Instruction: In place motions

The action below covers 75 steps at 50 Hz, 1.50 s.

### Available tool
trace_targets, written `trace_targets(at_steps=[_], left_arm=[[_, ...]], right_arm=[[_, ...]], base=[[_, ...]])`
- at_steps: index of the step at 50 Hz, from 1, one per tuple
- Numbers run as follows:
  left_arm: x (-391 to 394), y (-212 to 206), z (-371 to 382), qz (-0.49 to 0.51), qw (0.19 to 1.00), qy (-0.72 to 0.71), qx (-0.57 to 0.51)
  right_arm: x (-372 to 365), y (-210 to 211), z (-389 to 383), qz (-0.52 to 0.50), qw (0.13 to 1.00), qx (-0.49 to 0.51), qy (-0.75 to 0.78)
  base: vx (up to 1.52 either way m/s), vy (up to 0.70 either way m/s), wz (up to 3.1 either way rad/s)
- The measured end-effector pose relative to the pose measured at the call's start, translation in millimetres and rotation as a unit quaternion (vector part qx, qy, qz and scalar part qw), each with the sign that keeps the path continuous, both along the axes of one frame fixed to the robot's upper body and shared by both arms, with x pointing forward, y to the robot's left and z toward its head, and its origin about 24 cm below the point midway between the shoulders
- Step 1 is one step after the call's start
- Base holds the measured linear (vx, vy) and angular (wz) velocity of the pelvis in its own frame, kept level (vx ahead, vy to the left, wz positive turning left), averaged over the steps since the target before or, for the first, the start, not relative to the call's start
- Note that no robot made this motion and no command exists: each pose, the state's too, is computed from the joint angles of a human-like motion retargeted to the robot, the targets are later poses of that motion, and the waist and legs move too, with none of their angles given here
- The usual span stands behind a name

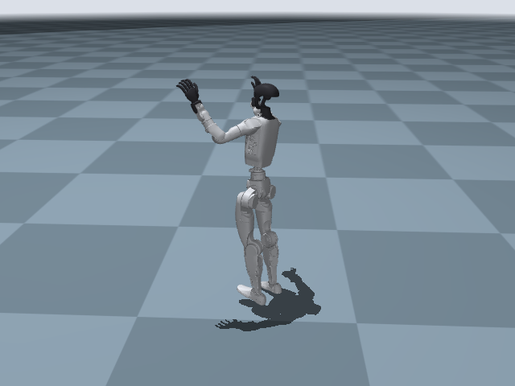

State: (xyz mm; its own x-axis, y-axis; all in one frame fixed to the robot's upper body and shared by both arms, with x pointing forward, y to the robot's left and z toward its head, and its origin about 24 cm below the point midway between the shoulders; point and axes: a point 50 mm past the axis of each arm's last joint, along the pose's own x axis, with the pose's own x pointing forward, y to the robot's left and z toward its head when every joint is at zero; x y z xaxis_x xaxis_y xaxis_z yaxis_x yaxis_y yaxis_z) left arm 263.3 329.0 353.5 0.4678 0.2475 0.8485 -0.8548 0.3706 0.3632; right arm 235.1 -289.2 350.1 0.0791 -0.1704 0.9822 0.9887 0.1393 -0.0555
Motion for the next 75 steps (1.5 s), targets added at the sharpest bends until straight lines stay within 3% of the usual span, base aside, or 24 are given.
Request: trace_targets(at_steps=[4, 7, 10, 14, 18, 22, 25, 30, 35, 38, 41, 43, 46, 50, 53, 55, 58, 62, 65, 67, 70, 75], left_arm=[[21.9, -0.6, -24.9, -0.127, 0.980, 0.069, -0.140], [26.5, -13.2, -25.0, -0.204, 0.964, 0.065, -0.154], [17.0, -25.1, -11.0, -0.186, 0.979, 0.014, -0.075], [-8.5, -45.1, 19.2, -0.033, 0.988, -0.047, 0.143], [-33.6, -74.8, 39.8, 0.119, 0.923, -0.135, 0.340], [-41.3, -99.2, 37.7, 0.096, 0.889, -0.186, 0.407], [-32.0, -96.1, 26.1, 0.039, 0.915, -0.152, 0.370], [-6.8, -53.0, -24.1, 0.020, 0.971, -0.021, 0.235], [12.2, 1.4, -168.8, -0.012, 0.972, 0.233, -0.029], [-10.0, 5.6, -303.8, -0.028, 0.870, 0.406, -0.279], [-70.0, -33.6, -427.2, -0.053, 0.648, 0.564, -0.509], [-117.2, -67.8, -476.4, -0.066, 0.518, 0.620, -0.585], [-186.8, -93.3, -514.9, -0.012, 0.407, 0.708, -0.577], [-276.5, -107.3, -527.9, 0.107, 0.232, 0.863, -0.436], [-321.9, -117.0, -518.7, 0.174, 0.112, 0.899, -0.387], [-343.5, -128.1, -514.1, 0.160, 0.046, 0.898, -0.406], [-361.9, -140.6, -511.5, 0.110, -0.005, 0.883, -0.457], [-370.2, -138.3, -511.1, 0.097, -0.002, 0.882, -0.460], [-365.2, -127.1, -512.0, 0.121, 0.024, 0.887, -0.445], [-357.3, -120.4, -512.8, 0.127, 0.036, 0.882, -0.453], [-340.8, -107.8, -513.8, 0.129, 0.051, 0.870, -0.473], [-287.9, -78.2, -515.9, 0.107, 0.133, 0.858, -0.485]], right_arm=[[17.6, -9.4, -15.7, 0.083, 0.988, 0.077, 0.109], [19.4, 0.6, -14.7, 0.113, 0.985, 0.065, 0.114], [9.7, 22.0, -1.8, 0.099, 0.994, -0.016, 0.049], [-17.6, 56.9, 17.1, 0.029, 0.981, -0.176, -0.073], [-50.0, 91.1, 22.4, -0.020, 0.920, -0.319, -0.226], [-72.8, 103.5, 12.9, 0.027, 0.861, -0.349, -0.369], [-64.6, 96.4, 2.0, 0.079, 0.875, -0.319, -0.356], [-17.7, 60.7, -40.4, 0.084, 0.965, -0.192, -0.159], [41.0, 25.5, -173.6, 0.105, 0.970, 0.077, 0.204], [40.7, 16.4, -294.5, 0.120, 0.826, 0.261, 0.485], [-13.5, 22.5, -415.3, 0.146, 0.540, 0.390, 0.732], [-69.5, 32.1, -469.1, 0.156, 0.359, 0.453, 0.801], [-148.9, 29.2, -506.3, 0.072, 0.241, 0.553, 0.795], [-225.5, 39.8, -517.3, -0.081, 0.146, 0.759, 0.629], [-226.3, 29.6, -514.2, -0.094, 0.184, 0.917, 0.342], [-205.4, -3.7, -503.0, -0.111, 0.264, 0.950, 0.121], [-175.8, -90.0, -450.7, -0.122, 0.429, 0.893, -0.060], [-108.7, -187.6, -324.3, -0.022, 0.616, 0.788, 0.005], [-69.6, -219.3, -193.0, -0.003, 0.756, 0.654, 0.044], [-54.0, -211.8, -95.2, -0.029, 0.856, 0.515, 0.042], [-42.2, -163.8, 22.4, -0.089, 0.951, 0.289, 0.056], [-59.5, -47.5, 131.6, -0.270, 0.962, -0.041, -0.009]], base=[[0.00, 0.00, 0.00], [0.00, 0.00, 0.00], [0.00, 0.00, 0.00], [0.00, 0.00, 0.00], [0.00, 0.00, 0.00], [0.00, 0.00, 0.00], [0.00, 0.00, 0.00], [0.00, 0.00, 0.00], [0.00, 0.00, 0.00], [0.00, 0.00, 0.00], [0.00, 0.02, -0.01], [-0.01, 0.09, -0.03], [-0.05, 0.09, 0.01], [-0.08, 0.08, 0.13], [-0.08, 0.00, 0.09], [-0.03, -0.01, 0.04], [0.00, 0.00, 0.06], [0.00, 0.00, 0.00], [0.04, -0.08, -0.16], [0.08, -0.13, -0.39], [0.08, -0.17, -0.51], [0.04, -0.18, -0.40]])
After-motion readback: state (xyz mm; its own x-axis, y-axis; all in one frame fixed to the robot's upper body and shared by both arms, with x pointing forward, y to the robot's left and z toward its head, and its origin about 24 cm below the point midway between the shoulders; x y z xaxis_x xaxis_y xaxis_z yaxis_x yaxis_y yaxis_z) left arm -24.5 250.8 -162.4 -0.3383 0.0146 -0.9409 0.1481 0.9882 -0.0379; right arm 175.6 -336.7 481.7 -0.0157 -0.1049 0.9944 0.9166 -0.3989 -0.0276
